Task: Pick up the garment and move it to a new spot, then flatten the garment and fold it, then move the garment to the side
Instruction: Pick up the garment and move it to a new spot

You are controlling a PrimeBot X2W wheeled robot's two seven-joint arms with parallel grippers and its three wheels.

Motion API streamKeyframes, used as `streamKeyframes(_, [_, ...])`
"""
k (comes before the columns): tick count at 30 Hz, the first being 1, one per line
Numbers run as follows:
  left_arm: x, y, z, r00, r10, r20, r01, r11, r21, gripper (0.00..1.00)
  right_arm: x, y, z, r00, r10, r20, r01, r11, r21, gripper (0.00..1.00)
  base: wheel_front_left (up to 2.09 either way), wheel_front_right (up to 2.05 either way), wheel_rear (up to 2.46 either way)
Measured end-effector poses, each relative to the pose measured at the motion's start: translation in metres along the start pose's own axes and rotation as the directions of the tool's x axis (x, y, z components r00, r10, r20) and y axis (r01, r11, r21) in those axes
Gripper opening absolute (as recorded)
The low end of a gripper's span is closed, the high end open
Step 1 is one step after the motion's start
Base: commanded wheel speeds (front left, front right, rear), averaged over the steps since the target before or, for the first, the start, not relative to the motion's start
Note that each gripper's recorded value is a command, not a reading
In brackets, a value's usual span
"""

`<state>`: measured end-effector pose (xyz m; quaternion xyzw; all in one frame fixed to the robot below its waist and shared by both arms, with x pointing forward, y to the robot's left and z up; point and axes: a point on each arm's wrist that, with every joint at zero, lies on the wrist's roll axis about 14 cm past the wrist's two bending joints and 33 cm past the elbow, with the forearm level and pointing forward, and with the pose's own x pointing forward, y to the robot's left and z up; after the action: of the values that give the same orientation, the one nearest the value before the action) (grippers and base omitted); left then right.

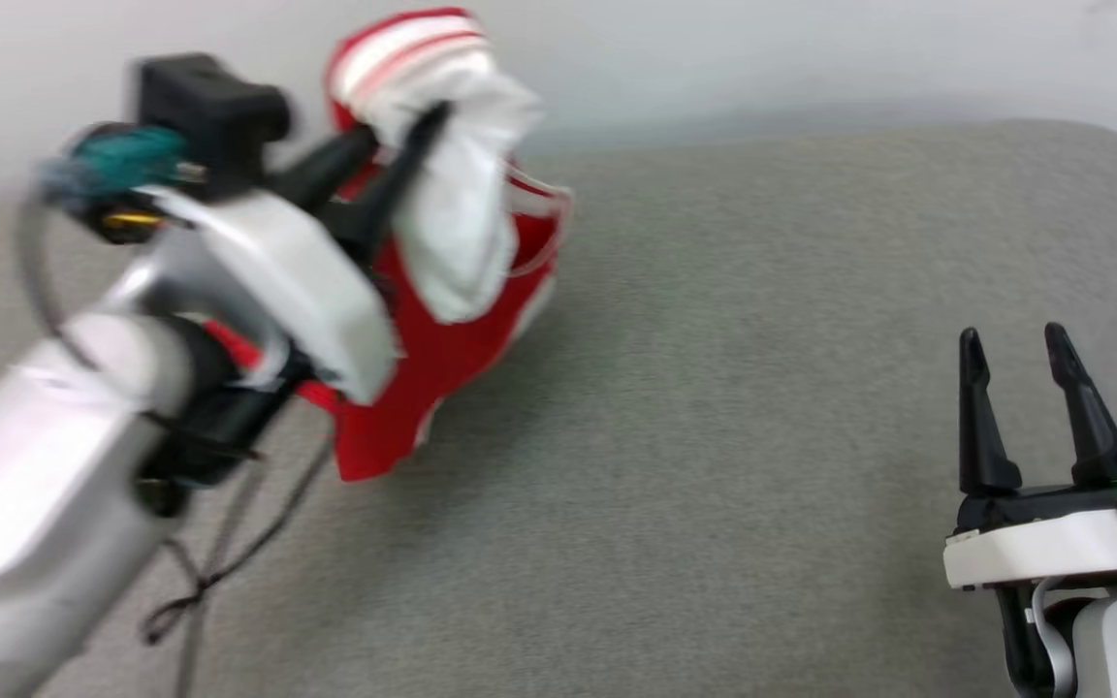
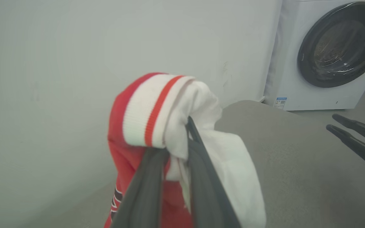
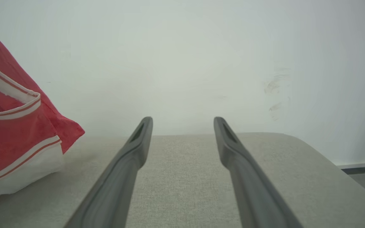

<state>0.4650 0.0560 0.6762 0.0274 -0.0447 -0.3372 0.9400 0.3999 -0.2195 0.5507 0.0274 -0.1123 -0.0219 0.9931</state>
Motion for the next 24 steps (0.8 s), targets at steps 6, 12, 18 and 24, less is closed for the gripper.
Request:
streamKeyframes(6, [0.044, -0.081, -0.039, 0.98, -0.196, -0.027, 0.193, 0.977, -0.086, 0.0, -0.011, -0.033, 0.006, 0.996, -0.094, 0.005, 0.094, 0.995, -0.025, 1.0, 0.0, 0.0, 0.0])
streamKeyframes(12, [0.048, -0.174, -0.135, 0.898, -0.395, -0.194, 0.358, 0.912, -0.202, 0.02, -0.019, -0.054, 0.0, 0.988, -0.153, -0.02, 0.152, 0.987, -0.051, 1.0, 0.0, 0.0, 0.0])
streamKeyframes(18, [0.016, -0.242, -0.178, 0.79, -0.541, -0.287, 0.479, 0.838, -0.262, 1.0, -0.016, -0.053, 0.0, 0.989, -0.149, -0.016, 0.148, 0.988, -0.053, 1.0, 0.0, 0.0, 0.0])
streamKeyframes(24, [0.016, -0.226, -0.171, 0.845, -0.474, -0.245, 0.414, 0.873, -0.259, 1.0, -0.009, -0.034, 0.0, 0.995, -0.096, -0.01, 0.095, 0.995, -0.037, 1.0, 0.0, 0.0, 0.0])
